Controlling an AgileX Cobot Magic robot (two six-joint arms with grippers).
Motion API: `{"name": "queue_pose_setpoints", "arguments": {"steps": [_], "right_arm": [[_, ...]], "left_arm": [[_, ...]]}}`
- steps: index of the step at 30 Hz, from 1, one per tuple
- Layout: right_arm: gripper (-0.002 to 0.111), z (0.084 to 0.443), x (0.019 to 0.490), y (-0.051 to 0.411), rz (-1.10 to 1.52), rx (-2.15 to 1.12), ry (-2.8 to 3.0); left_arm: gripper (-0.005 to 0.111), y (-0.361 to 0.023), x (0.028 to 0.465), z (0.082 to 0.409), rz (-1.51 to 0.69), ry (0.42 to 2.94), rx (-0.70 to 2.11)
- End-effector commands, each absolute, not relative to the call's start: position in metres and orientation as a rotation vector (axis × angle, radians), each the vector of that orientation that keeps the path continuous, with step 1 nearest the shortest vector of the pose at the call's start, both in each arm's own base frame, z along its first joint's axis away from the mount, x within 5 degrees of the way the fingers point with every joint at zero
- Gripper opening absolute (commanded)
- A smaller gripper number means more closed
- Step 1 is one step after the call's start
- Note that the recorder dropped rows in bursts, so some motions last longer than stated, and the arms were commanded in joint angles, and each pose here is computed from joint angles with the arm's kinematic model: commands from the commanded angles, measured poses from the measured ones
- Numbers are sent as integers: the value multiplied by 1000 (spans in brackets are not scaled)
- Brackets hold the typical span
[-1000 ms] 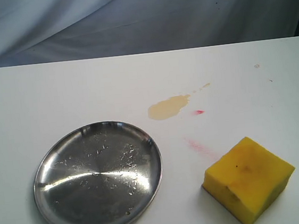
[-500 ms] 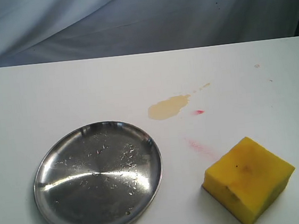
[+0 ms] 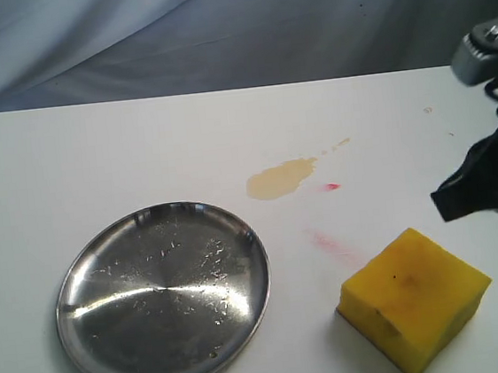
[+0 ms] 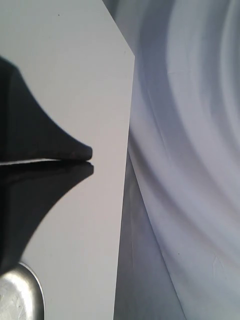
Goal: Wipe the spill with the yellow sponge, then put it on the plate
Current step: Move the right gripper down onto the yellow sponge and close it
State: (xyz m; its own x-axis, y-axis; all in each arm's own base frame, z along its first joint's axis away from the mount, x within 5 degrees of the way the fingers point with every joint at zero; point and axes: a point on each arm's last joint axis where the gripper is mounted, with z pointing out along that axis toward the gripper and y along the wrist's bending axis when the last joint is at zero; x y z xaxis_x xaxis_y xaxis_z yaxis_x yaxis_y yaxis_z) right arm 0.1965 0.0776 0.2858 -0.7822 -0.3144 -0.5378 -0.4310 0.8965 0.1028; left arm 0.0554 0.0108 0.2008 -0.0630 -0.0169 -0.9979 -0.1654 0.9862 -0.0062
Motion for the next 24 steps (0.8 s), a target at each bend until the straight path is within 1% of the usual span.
{"name": "queue_pose_setpoints", "arguments": {"steps": [1, 3, 5, 6, 8, 11, 13, 14, 15, 17, 21, 24], "right_arm": [[0, 267, 205, 84, 212, -643, 2650], [1, 262, 208, 85, 171, -680, 2657], [5, 256, 212, 87, 145, -703, 2653], [10, 252, 213, 89, 146, -705, 2645], [21, 245, 213, 89, 144, -700, 2641], [43, 236, 214, 88, 148, -665, 2630], [59, 232, 214, 88, 155, -628, 2630], [65, 232, 214, 88, 158, -616, 2624], [69, 231, 214, 88, 158, -612, 2619], [73, 231, 215, 89, 164, -605, 2611], [72, 227, 214, 89, 169, -599, 2618], [72, 218, 214, 90, 188, -575, 2630]], "left_arm": [[0, 10, 55, 199, 116, 1632, -138], [0, 10, 55, 199, 116, 1632, -138], [0, 10, 55, 199, 116, 1632, -138], [0, 10, 55, 199, 116, 1632, -138], [0, 10, 55, 199, 118, 1632, -137], [0, 10, 55, 199, 118, 1632, -137], [0, 10, 55, 199, 118, 1632, -137], [0, 10, 55, 199, 118, 1632, -137], [0, 10, 55, 199, 118, 1632, -137], [0, 10, 55, 199, 118, 1632, -137], [0, 10, 55, 199, 115, 1632, -140], [0, 10, 55, 199, 115, 1632, -140]]}}
